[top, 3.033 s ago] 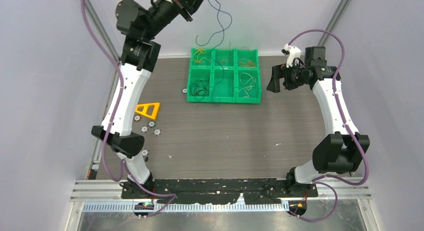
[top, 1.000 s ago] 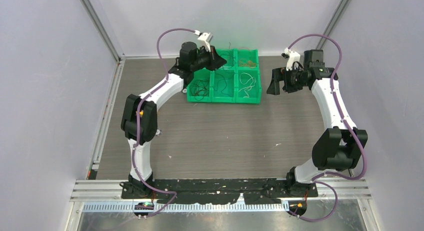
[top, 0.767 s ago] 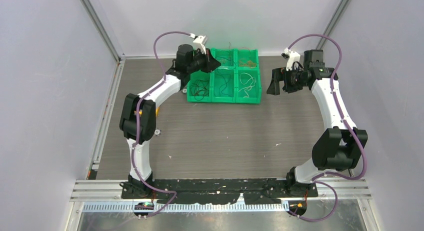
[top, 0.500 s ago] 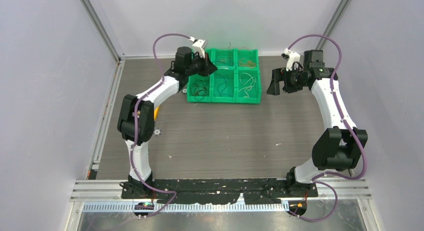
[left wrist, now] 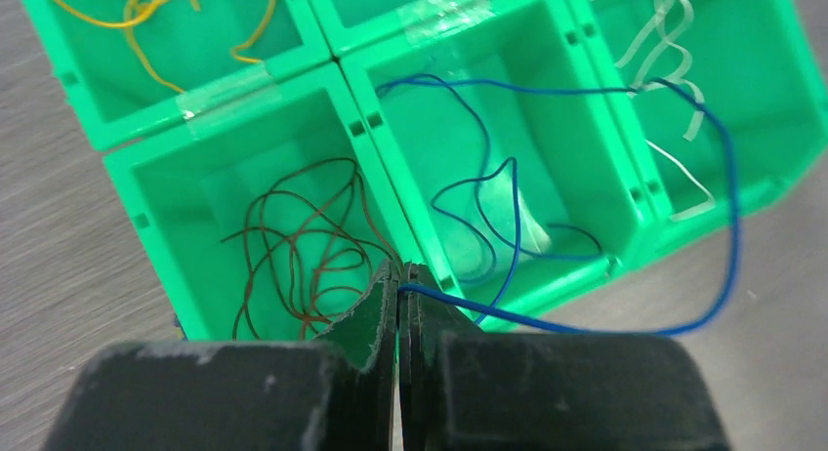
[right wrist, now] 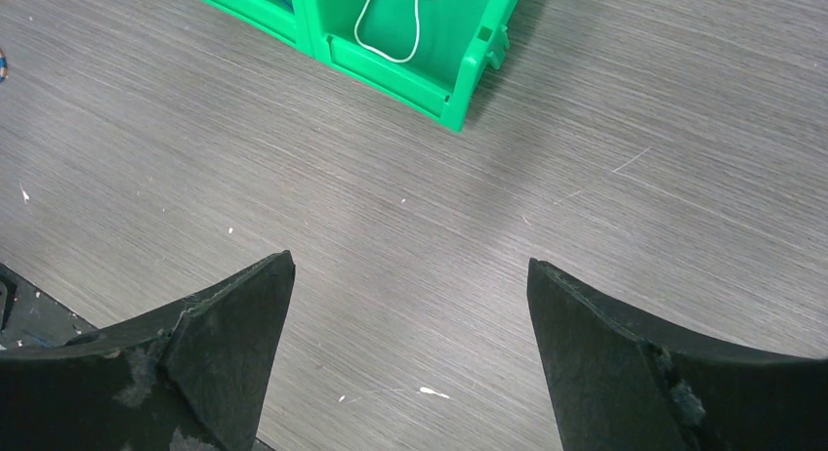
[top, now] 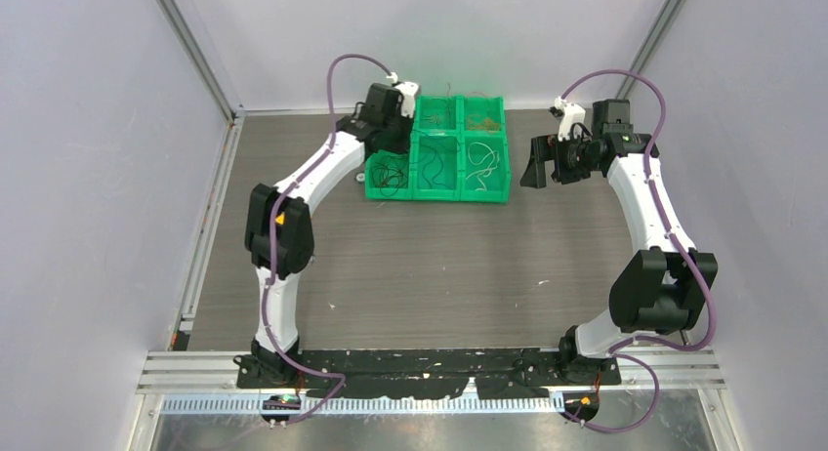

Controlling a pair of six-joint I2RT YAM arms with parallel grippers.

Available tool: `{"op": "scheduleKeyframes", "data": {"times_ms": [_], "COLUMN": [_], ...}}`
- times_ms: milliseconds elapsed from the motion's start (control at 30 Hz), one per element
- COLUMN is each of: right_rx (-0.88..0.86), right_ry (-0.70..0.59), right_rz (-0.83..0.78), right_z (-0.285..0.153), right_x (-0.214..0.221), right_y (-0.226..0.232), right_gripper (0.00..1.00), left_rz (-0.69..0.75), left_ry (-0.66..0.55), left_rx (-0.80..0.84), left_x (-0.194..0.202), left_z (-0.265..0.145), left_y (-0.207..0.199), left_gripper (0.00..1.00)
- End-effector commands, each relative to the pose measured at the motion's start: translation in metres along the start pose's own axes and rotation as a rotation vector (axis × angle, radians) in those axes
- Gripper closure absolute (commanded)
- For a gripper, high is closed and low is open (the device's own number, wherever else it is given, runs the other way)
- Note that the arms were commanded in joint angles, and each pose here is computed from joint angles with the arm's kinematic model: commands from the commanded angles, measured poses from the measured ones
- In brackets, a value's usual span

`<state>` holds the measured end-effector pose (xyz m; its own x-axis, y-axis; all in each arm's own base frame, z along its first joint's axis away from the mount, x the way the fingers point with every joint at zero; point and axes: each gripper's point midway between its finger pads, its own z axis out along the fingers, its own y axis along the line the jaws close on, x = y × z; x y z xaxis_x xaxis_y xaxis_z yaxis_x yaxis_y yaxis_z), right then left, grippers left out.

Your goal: Untangle the cables

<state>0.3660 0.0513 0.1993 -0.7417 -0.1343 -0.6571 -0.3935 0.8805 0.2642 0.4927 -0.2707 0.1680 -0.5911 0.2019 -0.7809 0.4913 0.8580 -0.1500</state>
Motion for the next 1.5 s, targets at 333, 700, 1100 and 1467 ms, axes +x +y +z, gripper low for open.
{"op": "scheduleKeyframes", "data": {"times_ms": [333, 700, 1100, 1467], "right_rx": [-0.03, -0.109, -0.164, -0.295], "right_ry": [-0.03, -0.083, -0.149, -0.025], "right_rz": [-0.019, -0.008, -0.065, -0.403], "right_z": [-0.009, 0.01, 0.047, 0.092], "right_x": [-0.013, -0.045, -0.074, -0.025], "right_y": [0.007, 0.018, 0.041, 0.137], "right_gripper": [0.05, 0.01, 0.12, 0.37], "left_rz": [0.155, 0.129, 0.125, -0.12], "left_ry": [0.105, 0.001, 0.068, -0.043], "left_rx": [-0.328, -0.083, 0.144, 0.378], "left_x": [0.019, -0.021, -0.017, -0.011], "left_z": [0.038, 0.016, -0.067, -0.172], "left_y": [-0.019, -0.061, -0.078, -0.051], "left_gripper": [1.0, 0.66, 0.18, 0.12]}}
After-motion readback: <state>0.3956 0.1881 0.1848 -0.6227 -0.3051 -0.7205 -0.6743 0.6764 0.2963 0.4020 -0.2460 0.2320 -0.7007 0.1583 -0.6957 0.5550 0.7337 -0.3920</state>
